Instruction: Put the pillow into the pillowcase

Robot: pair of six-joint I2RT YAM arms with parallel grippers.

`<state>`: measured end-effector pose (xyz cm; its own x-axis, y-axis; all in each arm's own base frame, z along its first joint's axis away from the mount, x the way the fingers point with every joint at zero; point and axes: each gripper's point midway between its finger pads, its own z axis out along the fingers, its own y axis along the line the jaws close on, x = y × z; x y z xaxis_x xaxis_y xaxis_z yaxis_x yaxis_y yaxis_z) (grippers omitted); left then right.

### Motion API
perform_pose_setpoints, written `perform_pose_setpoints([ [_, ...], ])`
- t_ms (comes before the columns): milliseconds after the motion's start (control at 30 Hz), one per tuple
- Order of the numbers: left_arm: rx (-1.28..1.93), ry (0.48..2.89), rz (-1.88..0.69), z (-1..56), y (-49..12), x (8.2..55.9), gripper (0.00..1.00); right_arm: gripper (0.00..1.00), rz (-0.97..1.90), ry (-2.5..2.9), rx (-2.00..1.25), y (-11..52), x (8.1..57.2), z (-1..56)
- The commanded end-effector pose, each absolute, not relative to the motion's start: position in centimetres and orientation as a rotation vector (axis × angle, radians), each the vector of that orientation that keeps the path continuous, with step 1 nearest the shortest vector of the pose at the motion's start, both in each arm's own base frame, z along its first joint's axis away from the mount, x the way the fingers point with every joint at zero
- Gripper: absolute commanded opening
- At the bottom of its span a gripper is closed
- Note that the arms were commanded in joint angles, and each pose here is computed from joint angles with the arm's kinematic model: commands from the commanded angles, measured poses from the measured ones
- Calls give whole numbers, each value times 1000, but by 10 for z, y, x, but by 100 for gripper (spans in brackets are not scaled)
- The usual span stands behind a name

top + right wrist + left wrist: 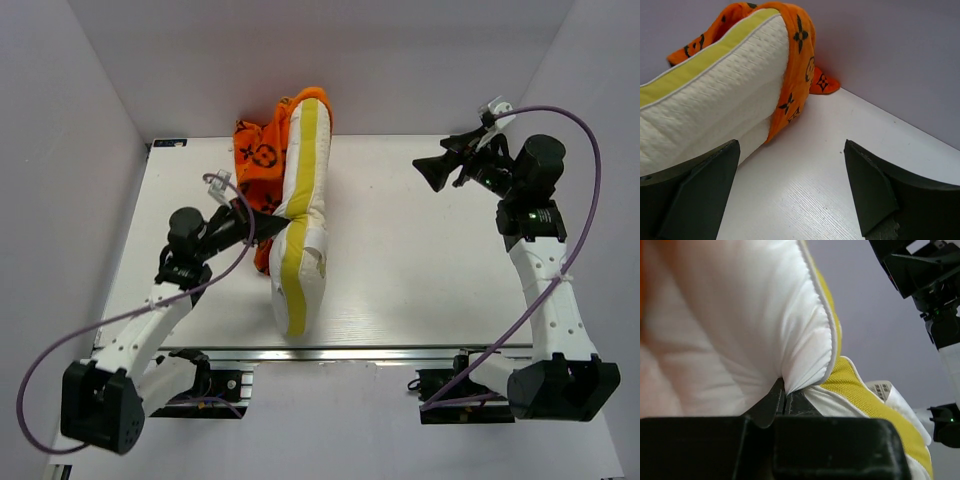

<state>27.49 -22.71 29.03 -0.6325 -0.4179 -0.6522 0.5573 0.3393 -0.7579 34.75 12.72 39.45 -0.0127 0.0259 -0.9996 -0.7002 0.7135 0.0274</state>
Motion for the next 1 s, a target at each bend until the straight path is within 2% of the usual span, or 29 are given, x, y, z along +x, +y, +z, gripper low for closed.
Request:
perform_pose_setpoints([
  [0,-64,1814,-1390,264,-206,258,0,89,637,1481,-630,130,355,387],
  [133,-263,2033,-1192,209,-179,245,0,89,726,1555,-618,144,369,355],
  [233,-317,2090,-1125,193,-169,238,0,89,744,1549,-672,177,381,338],
  [367,-291,2118,-1140,187,-173,236,0,89,712,1413,-800,257,391,333],
  [400,-269,2116,-1140,190,-174,238,0,89,716,1361,-803,269,397,356],
  [433,-256,2119,-1143,191,-176,239,0,89,734,1418,-792,284,416,336],
  [500,-231,2139,-1137,189,-178,243,0,89,739,1423,-786,308,433,335],
  [533,-220,2135,-1140,193,-179,245,0,89,721,1438,-761,321,457,332],
  [600,-209,2141,-1138,192,-180,248,0,89,731,1486,-766,338,482,308],
  [633,-206,2136,-1140,194,-180,249,0,89,718,1457,-758,343,491,329],
  [800,-192,2141,-1161,192,-183,249,0,89,640,1426,-794,379,518,309],
  [967,-189,2136,-1191,192,-187,250,0,86,540,1380,-692,388,548,324],
])
